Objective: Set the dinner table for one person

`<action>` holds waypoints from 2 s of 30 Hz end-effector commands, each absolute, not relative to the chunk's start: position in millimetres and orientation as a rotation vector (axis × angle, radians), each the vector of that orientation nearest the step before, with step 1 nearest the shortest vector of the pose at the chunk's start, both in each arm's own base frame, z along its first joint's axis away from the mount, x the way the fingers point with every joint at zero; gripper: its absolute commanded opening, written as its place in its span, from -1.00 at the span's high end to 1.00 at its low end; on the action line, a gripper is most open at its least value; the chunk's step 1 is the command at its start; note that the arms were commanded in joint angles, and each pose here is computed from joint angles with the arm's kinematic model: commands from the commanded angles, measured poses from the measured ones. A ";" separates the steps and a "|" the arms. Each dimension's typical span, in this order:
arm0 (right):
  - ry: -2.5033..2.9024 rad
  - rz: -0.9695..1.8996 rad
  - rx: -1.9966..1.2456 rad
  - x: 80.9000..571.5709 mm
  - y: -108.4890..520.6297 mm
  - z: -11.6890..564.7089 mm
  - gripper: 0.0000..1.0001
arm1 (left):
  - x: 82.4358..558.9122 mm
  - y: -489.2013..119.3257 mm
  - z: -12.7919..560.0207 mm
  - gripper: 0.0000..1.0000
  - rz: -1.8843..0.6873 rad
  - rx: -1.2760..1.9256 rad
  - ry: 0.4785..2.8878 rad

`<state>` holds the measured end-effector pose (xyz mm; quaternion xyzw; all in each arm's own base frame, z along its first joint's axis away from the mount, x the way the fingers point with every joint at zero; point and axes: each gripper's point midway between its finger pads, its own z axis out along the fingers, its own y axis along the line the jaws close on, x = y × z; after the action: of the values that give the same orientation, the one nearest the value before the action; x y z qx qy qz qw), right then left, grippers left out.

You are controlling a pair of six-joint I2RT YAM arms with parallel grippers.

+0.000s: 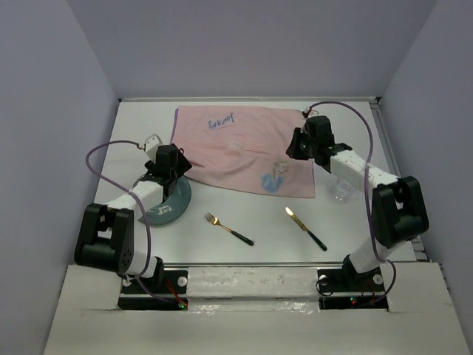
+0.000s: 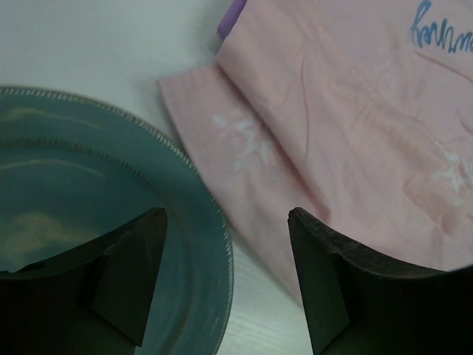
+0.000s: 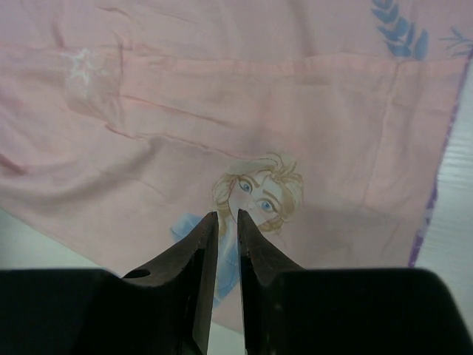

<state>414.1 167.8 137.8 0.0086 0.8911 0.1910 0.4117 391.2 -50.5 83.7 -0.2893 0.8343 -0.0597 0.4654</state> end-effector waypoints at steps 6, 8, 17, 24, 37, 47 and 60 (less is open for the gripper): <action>2.222 0.762 -0.395 398.4 313.0 127.9 0.46 | 342.8 -31.6 106.7 -0.36 -0.193 -0.802 1.888; 2.220 0.846 -0.482 373.7 353.7 125.7 0.27 | 343.6 -34.8 118.1 -0.36 -0.223 -0.795 1.874; 2.184 1.113 -0.561 341.2 479.4 114.3 -0.14 | 363.6 -32.7 220.3 -0.37 -0.267 -0.712 1.681; 2.216 1.197 -0.583 333.9 520.3 92.0 -0.08 | 378.0 -43.8 245.0 -0.38 -0.321 -0.665 1.663; 2.279 1.328 -0.718 289.4 561.9 52.1 0.30 | 368.9 -24.1 251.0 -0.40 -0.209 -0.646 1.672; 2.239 1.395 -0.876 249.1 578.4 61.9 0.49 | 366.5 -12.3 243.6 -0.40 -0.160 -0.659 1.701; 2.128 1.302 -0.760 291.1 524.7 132.2 -0.43 | 406.7 -4.2 181.6 -0.28 -0.265 -0.784 1.810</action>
<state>250.1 552.9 70.0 -0.3011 0.8057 0.4709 0.1964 384.5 -6.0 166.1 -0.3128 0.7847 -0.0671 0.5310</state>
